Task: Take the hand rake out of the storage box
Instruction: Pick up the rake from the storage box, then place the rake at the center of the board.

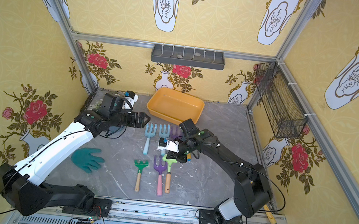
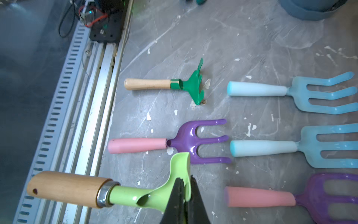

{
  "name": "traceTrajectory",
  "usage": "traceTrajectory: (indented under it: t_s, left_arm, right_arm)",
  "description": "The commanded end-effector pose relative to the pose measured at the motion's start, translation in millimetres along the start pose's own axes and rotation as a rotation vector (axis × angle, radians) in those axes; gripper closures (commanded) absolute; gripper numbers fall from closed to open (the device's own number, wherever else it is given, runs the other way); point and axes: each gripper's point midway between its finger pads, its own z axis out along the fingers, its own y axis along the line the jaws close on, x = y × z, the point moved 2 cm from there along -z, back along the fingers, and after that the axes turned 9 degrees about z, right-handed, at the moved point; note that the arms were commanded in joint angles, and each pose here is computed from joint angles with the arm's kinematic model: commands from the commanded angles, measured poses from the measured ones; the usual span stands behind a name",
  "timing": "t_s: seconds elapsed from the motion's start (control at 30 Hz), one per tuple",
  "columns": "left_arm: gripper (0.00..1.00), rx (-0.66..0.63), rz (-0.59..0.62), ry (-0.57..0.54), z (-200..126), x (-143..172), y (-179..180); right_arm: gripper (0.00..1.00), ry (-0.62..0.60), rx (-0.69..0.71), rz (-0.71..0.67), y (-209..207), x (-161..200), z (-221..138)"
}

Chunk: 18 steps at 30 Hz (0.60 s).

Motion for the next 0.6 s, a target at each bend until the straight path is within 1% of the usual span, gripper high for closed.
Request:
traceTrajectory:
  t_s: [0.0,0.1,0.17,0.27,0.4,0.57]
  left_arm:
    - [0.0,-0.045,-0.031,-0.05,-2,-4,12]
    - [0.0,-0.059,-0.039,-0.064,-7,-3,17]
    - [0.0,-0.085,-0.054,-0.079,-12,-5,29]
    - [0.0,-0.097,-0.058,-0.084,-15,-5,34]
    - [0.0,-0.108,-0.064,-0.087,-18,-3,38]
    - [0.0,-0.115,-0.067,-0.063,-12,5,41]
  right_arm:
    - [1.0,0.006,0.092,-0.082,-14,6,9]
    - [1.0,0.06,0.103,-0.102,-23,21,21]
    - [1.0,0.091,0.092,-0.102,-26,30,31]
    - [1.0,0.11,0.088,-0.091,-29,41,43]
    - [1.0,0.134,0.09,-0.074,-31,50,48]
    - [1.0,0.137,0.073,-0.046,-32,58,54]
